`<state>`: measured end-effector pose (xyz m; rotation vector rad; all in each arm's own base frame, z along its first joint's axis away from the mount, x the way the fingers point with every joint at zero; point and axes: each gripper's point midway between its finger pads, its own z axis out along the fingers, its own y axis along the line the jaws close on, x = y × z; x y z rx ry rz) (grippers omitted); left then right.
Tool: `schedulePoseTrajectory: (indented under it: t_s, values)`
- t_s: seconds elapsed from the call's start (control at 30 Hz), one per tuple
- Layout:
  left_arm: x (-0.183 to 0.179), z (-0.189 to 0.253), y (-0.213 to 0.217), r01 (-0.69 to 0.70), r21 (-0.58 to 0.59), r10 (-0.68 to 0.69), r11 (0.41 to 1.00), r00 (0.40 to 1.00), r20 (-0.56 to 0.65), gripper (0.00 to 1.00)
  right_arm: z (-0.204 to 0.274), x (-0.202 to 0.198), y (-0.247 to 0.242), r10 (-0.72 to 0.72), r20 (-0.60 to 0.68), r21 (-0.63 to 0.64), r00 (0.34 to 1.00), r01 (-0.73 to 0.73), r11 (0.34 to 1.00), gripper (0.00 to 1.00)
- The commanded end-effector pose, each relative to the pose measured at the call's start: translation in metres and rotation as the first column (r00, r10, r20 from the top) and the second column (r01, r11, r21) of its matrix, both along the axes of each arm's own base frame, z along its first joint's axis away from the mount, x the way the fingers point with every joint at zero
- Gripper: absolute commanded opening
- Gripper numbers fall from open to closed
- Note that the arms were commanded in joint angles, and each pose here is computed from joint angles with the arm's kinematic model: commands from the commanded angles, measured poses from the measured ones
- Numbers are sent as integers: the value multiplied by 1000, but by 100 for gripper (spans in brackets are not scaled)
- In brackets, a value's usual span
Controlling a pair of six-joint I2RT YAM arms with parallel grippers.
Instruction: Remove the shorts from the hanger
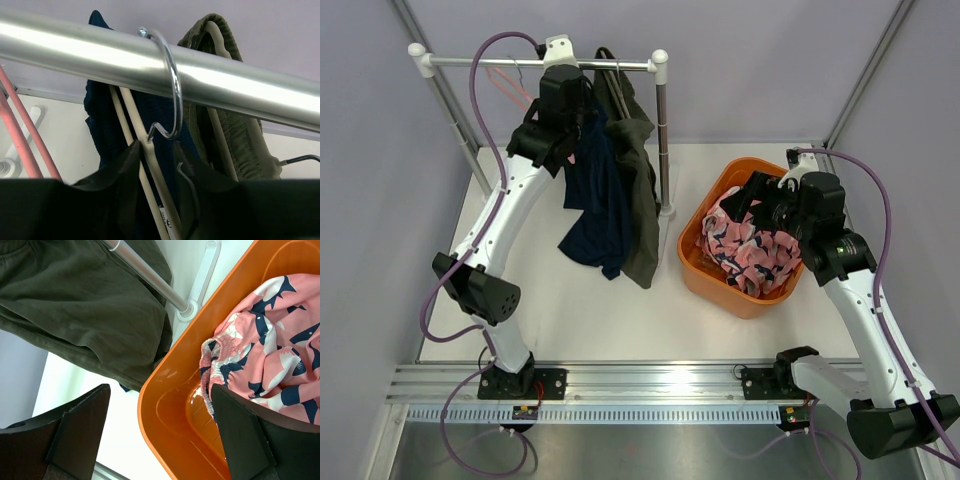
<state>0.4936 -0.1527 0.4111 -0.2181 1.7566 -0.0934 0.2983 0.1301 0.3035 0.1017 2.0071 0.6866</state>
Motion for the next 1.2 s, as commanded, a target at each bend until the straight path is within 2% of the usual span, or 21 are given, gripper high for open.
schedulePoseTrajectory:
  t_s: [0.0, 0.1, 0.33, 0.4, 0.5, 0.73, 0.83, 0.87, 1.17]
  values:
    - [0, 25, 12, -47, -19, 49, 999, 996, 68, 29, 2, 1, -1, 1, 17, -12, 1000, -1, 1000, 91]
    - [1, 23, 13, -48, -10, 49, 999, 997, 63, 22, 0, 1, -1, 1, 14, -13, 1000, -1, 1000, 91]
    - [2, 18, 20, -54, 2, 54, 999, 998, 42, 15, -1, 2, -1, 5, 10, -14, 1000, -4, 1000, 91]
    - [2, 18, 21, -46, 3, 46, 999, 998, 41, 16, -1, 2, 0, 7, 12, -14, 1000, -6, 1000, 91]
    - [5, 17, 21, -32, 12, 32, 999, 999, 38, 25, -1, 2, 0, 8, 11, -11, 1000, -8, 1000, 91]
    - [6, 17, 20, -17, 20, 16, 1000, 999, 37, 25, -1, 2, 0, 7, 9, -12, 1000, -7, 1000, 91]
    - [7, 19, 20, 1, 24, -2, 1000, 999, 42, 10, -1, 2, 0, 5, 9, -12, 1000, -5, 1000, 91]
    - [7, 21, 19, 8, 24, -9, 1000, 999, 50, 0, -1, 2, 0, 7, 11, -11, 1000, -7, 1000, 91]
    - [-11, 71, 16, 79, 43, -85, 996, 984, 159, 0, 1, 1, 0, 5, 17, -11, 1000, -5, 1000, 91]
